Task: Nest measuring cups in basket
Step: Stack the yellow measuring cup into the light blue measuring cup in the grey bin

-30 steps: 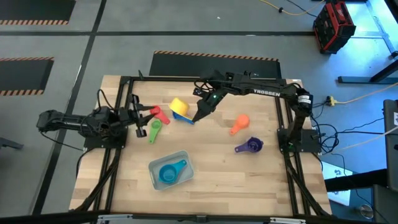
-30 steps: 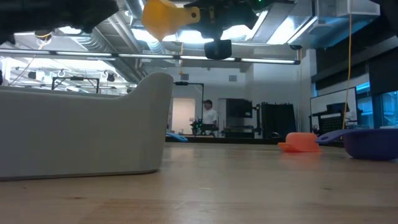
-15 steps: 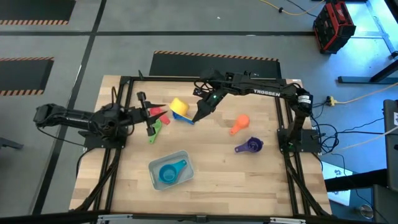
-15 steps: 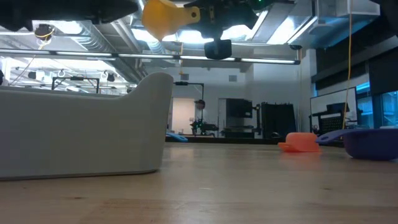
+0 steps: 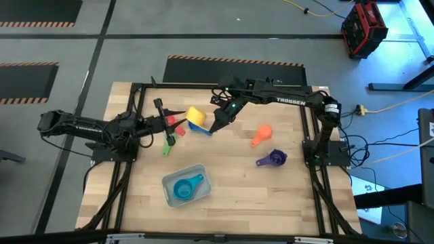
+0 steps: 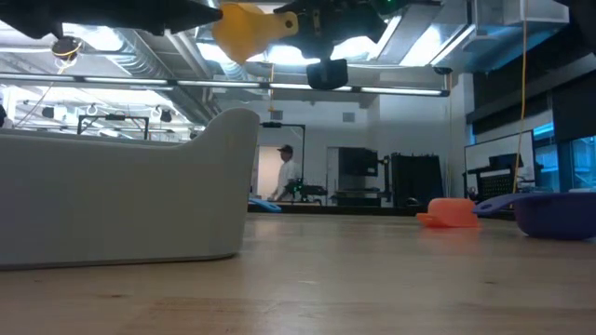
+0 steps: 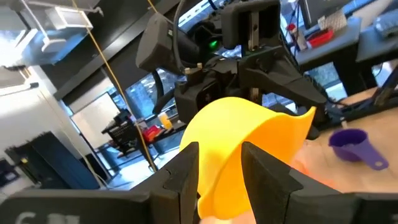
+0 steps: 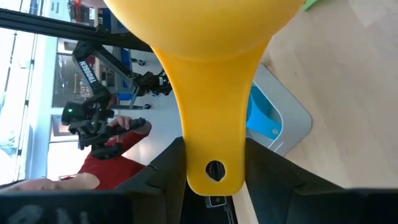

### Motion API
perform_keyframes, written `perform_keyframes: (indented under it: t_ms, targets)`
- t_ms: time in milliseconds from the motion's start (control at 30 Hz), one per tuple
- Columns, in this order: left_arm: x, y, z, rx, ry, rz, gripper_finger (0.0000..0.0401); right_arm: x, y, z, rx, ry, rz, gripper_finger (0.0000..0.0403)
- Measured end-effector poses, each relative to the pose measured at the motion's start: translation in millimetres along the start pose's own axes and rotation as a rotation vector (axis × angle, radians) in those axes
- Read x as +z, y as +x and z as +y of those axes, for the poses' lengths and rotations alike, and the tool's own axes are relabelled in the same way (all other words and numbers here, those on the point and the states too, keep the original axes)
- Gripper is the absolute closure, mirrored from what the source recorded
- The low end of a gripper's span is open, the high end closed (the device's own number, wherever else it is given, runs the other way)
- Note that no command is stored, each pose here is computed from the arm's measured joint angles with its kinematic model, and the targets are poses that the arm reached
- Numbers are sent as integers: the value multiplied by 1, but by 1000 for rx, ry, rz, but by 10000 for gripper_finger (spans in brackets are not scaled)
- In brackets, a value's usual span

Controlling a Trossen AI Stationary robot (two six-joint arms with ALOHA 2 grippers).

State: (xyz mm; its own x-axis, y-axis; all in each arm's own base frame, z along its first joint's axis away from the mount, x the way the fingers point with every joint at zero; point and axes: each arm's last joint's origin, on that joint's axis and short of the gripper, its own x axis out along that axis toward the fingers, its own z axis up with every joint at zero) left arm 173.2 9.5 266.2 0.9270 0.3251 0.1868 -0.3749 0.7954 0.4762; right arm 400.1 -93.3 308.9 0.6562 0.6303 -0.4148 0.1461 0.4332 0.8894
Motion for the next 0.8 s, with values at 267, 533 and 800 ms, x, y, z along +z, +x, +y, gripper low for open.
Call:
perform_keyframes:
  t_ms: [267,533,800]
  targets:
    - [-1,11,-3,23,57,55,287,-1,2,1,-2,-1,5,260]
    - [0,15,-4,28,60,67,321,-2,3,0,-3,2,9,259]
    - [1,15,-3,57,58,63,370,-1,3,2,6,-7,5,255]
